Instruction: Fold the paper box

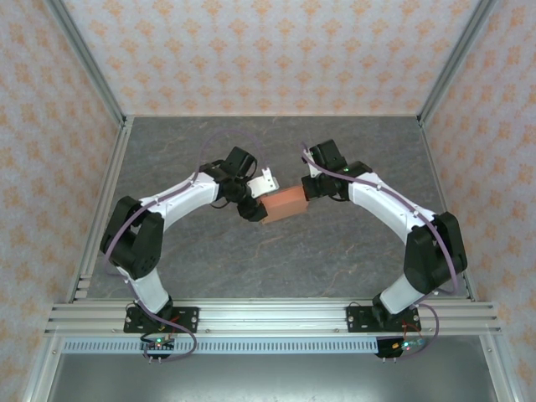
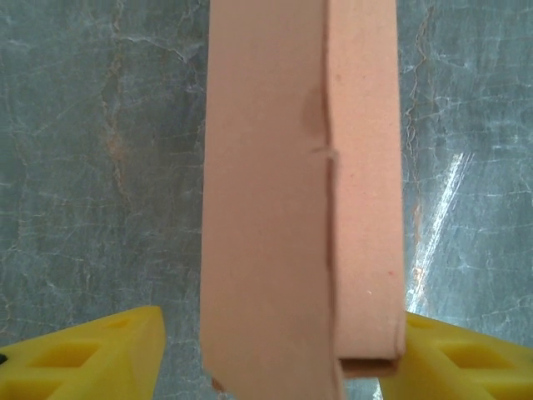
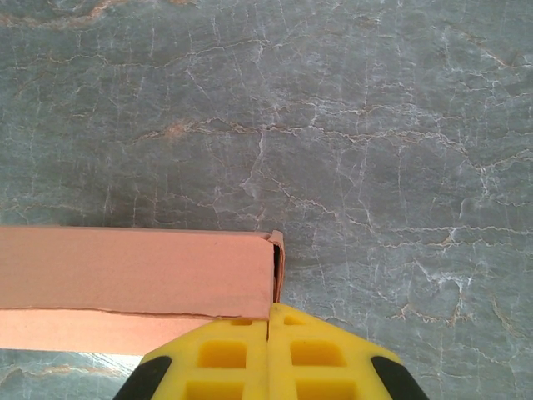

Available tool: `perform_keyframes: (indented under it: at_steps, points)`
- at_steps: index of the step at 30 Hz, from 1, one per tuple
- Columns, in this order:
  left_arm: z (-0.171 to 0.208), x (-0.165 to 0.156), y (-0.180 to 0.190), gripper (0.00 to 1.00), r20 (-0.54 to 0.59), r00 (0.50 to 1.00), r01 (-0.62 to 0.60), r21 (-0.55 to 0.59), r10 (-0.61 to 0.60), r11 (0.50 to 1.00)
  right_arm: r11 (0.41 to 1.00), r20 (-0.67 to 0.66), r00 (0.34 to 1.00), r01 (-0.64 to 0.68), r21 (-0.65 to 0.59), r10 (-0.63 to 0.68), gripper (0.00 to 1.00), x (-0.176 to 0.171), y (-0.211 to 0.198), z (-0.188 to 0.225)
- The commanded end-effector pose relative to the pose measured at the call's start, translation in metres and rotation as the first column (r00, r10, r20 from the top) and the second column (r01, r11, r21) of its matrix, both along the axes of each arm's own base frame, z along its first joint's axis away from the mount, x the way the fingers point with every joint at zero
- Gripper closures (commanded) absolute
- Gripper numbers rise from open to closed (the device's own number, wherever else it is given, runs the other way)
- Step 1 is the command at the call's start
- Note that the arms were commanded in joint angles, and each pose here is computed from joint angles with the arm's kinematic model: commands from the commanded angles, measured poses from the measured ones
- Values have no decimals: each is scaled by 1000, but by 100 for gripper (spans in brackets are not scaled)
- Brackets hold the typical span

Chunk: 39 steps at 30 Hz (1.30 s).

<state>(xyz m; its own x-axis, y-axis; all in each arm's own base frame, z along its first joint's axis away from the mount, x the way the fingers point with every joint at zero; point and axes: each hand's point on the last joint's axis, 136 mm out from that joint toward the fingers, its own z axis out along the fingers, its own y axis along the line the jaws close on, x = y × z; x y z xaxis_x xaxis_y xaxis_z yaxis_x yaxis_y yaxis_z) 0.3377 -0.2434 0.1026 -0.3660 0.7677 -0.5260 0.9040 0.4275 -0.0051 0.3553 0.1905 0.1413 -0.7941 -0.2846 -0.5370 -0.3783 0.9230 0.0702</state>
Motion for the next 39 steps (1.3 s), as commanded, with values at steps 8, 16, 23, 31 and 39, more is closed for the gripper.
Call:
perform_keyframes:
  at_steps: [8, 16, 23, 31, 39]
  points:
    - [48, -9, 8, 30, 49, 996, -65, -149, 73, 987, 999, -5, 1000, 31, -37, -31, 100, -9, -6, 6]
    - [52, -5, 18, 39, -29, 942, -334, -206, 335, 920, 999, -4, 1000, 28, -38, -29, 100, -8, -2, 6]
    - [34, -15, 15, 49, -65, 878, -478, -148, 473, 866, 999, -4, 1000, 29, -38, -29, 100, -8, -2, 7]
    - [26, -6, 15, 69, -28, 859, -512, -88, 512, 854, 999, -2, 1000, 28, -34, -28, 100, -8, 0, 8]
    - [26, 1, 10, 78, -25, 861, -508, -77, 508, 858, 999, -5, 1000, 27, -37, -27, 100, -8, -1, 6]
